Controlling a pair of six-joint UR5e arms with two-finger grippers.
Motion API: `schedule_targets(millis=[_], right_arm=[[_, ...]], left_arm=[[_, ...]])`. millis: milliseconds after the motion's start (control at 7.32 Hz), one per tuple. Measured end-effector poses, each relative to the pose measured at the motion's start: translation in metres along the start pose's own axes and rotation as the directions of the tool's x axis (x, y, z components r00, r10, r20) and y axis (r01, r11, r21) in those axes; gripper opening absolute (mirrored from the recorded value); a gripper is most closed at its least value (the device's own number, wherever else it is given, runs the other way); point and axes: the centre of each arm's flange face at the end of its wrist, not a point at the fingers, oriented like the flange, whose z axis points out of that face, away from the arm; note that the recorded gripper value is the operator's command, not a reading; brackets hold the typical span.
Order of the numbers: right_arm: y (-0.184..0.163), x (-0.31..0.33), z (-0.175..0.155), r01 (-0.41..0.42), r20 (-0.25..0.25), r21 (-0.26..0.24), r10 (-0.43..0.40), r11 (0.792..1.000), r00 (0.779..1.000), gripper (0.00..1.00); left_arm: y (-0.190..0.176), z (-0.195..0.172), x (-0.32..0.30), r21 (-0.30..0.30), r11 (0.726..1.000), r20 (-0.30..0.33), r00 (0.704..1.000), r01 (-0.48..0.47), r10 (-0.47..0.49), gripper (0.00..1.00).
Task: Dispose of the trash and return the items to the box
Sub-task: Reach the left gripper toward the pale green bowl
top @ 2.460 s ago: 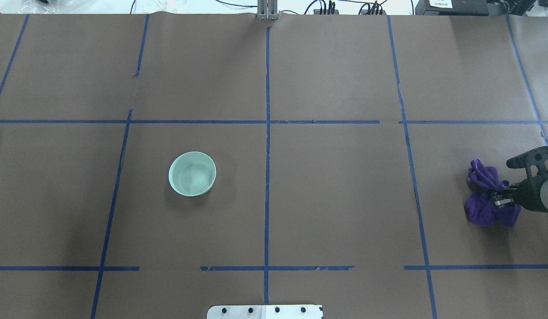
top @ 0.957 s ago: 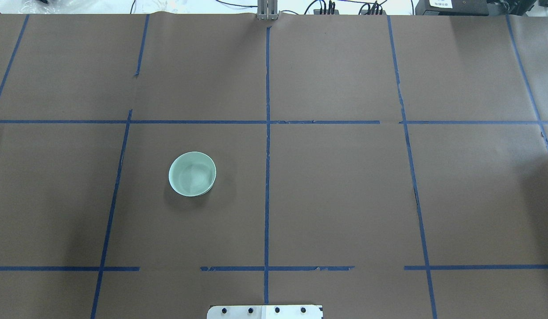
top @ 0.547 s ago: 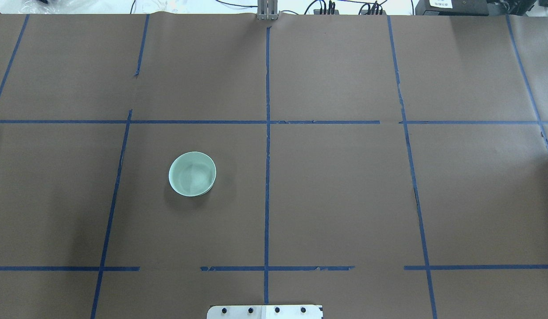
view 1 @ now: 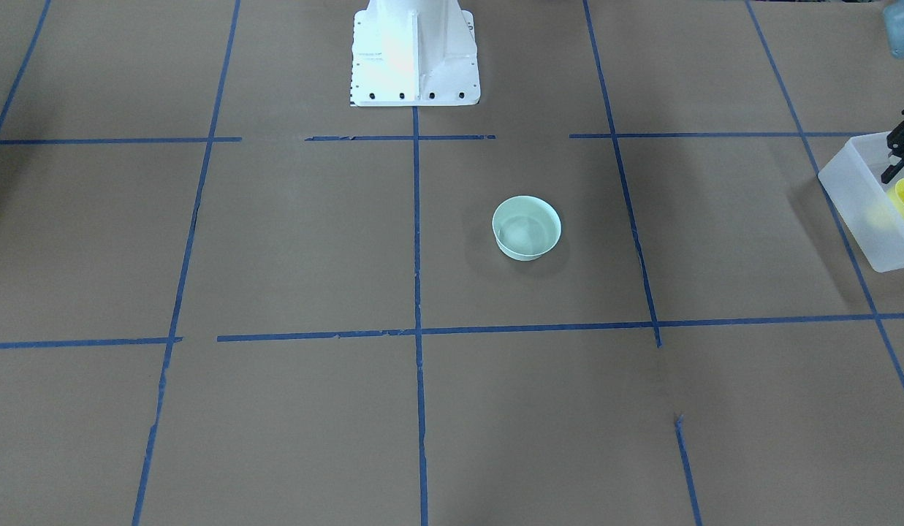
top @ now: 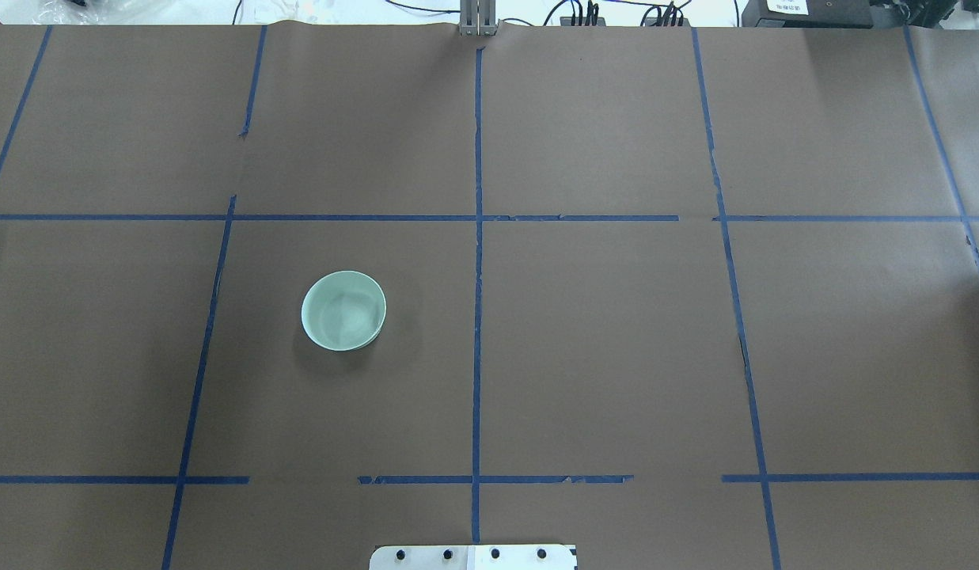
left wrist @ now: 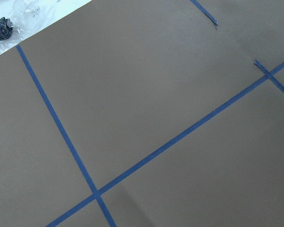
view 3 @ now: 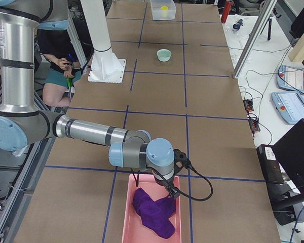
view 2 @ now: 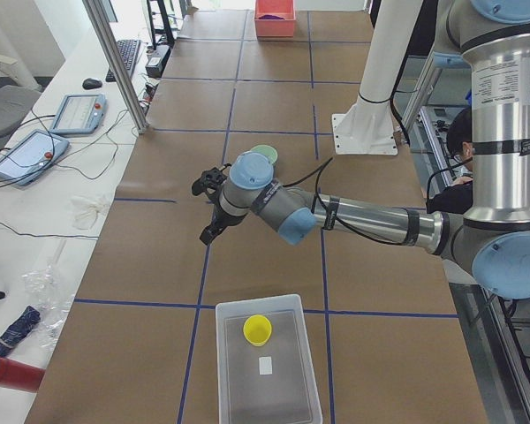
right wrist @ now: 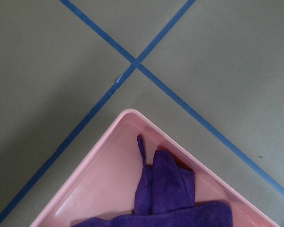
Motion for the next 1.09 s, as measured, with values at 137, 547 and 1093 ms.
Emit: schedule_targets(millis=[137,547,1093], right_arm=[[-0.012,-0.007,0.001,-0.002,0.003,0.004,0.002,1.000,1.000,1.00],[-0.019,-0.012,0.003,-0.002,0.006,0.009,0.002,1.000,1.000,1.00],[-0.015,-0.014,0.005,-0.032,0.017,0.020,0.032,0.999,0.999,1.00]], left_arm=[[-0.018,-0.003,0.025,0.036,0.999,-0.030,0.999,-0.013,0.014,1.00],[-0.069,0.039,0.126,0.057,0.995,-0.185,0.981,0.076,-0.065,1.00],[-0.107,0.148,0.303,-0.067,0.945,-0.112,0.939,0.320,-0.326,0.84]])
